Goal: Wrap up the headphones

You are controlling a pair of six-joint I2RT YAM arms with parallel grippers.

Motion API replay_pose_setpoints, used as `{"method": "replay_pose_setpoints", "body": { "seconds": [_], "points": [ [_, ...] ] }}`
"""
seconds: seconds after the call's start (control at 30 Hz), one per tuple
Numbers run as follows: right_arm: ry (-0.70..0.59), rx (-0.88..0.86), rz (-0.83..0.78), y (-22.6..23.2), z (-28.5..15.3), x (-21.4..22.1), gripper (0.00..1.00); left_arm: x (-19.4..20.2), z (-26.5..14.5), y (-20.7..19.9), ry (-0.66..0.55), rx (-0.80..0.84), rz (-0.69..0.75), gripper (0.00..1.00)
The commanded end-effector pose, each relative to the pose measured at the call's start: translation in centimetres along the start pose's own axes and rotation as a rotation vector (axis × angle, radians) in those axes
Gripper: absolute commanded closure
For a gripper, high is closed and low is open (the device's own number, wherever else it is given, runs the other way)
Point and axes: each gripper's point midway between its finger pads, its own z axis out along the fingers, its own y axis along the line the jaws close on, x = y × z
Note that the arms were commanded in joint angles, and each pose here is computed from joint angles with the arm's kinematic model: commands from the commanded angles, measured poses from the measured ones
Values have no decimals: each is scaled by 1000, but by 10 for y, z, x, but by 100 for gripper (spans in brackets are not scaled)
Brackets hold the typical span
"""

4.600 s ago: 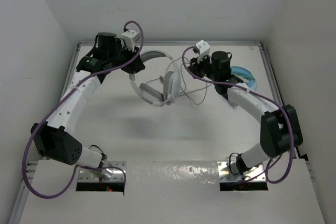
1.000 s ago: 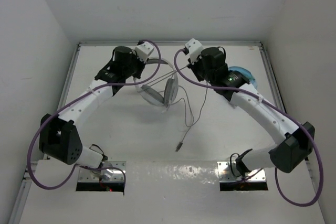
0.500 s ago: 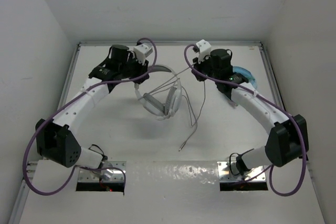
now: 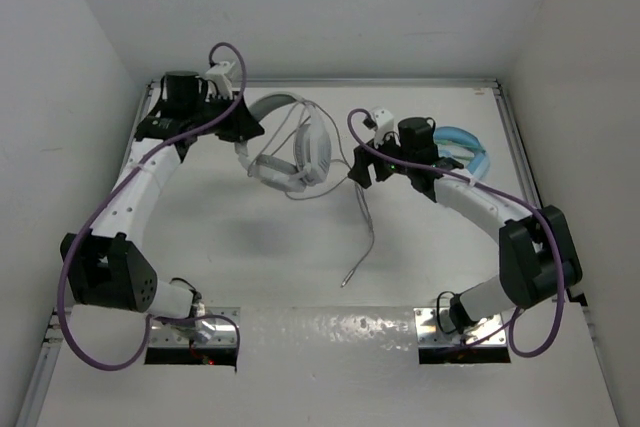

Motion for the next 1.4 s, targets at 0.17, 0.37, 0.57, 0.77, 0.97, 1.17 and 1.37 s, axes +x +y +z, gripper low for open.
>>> {"method": "replay_pose_setpoints", "body": {
  "seconds": [0.17,0.37,0.57,0.77,0.97,1.17,1.37],
  "points": [
    [-123,-122,-22,22,0,-9,19,-68,-33,-22,-201,110,-135,100],
    [-132,-98,27,10,31,-3,16,-116,-59,-39,-299,92,-89,100],
    [-247,-154,60,21,51,-24,21,-157,-84,-56,-379,79,-37,100],
    [-232,-192,36,40,51,-13,28,-179,-95,-59,-433,54,-20,100],
    [-277,-156,57,41,32,-4,29,-192,-98,-58,-461,37,-13,100],
    [-323,-221,66,76,33,-10,27,-196,-98,-53,-476,11,-8,100],
    [-230,-160,100,81,89,-7,24,-196,-99,-52,-482,3,-6,100]
  ]
}}
